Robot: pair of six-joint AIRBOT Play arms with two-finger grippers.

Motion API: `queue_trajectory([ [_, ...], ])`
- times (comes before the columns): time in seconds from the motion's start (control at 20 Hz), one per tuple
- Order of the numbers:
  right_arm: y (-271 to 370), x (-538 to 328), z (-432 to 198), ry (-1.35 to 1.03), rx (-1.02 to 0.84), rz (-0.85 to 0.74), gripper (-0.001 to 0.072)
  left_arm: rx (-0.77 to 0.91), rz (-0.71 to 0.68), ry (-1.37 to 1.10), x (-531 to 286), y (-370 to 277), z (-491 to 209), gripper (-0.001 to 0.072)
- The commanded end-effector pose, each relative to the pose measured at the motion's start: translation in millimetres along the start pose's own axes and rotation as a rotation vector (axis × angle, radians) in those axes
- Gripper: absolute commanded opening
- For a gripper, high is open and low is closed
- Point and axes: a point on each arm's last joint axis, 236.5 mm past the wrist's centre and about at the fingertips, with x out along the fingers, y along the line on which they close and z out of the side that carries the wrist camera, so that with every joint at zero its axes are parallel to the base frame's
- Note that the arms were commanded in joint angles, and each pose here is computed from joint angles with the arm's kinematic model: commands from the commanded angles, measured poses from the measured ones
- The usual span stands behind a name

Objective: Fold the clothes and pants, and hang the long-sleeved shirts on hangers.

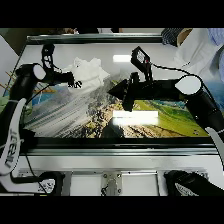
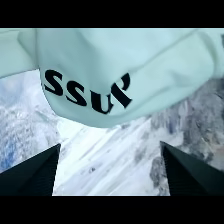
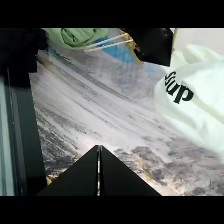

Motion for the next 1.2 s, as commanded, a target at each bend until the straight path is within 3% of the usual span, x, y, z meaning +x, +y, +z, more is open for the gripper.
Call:
queue_trajectory([
  [0.0, 3, 0, 1, -0.006, 0.008, 0.014, 0.0038, 0.026, 0.044, 0.051, 70, 11, 0, 0.0680],
  [0.4, -1, 0, 1, -0.008, 0.007, -0.002, 0.0039, 0.019, 0.075, 0.129, 141, 8, -3, 0.0679],
  [0.45, -5, 0, 2, -0.013, 0.007, -0.016, 0.0039, -0.008, 0.075, 0.142, 142, 4, -4, 0.0584],
  [0.55, -19, -2, 3, -0.016, -0.002, -0.073, 0.0038, -0.029, 0.075, 0.145, 137, 3, -2, 0.0175],
  [0.6, -35, -6, 2, -0.012, -0.019, -0.135, 0.0038, -0.030, 0.073, 0.142, 129, 2, 1, 0.0019],
  [0.85, -140, -88, 22, -0.161, 0.177, -0.555, 0.0038, 0.013, 0.017, -0.031, 5, -41, 64, 0.0019],
  [1.15, -181, -193, 2, -0.214, 0.432, -0.799, 0.0037, 0.207, -0.216, -0.318, -198, -183, 81, 0.0020],
])
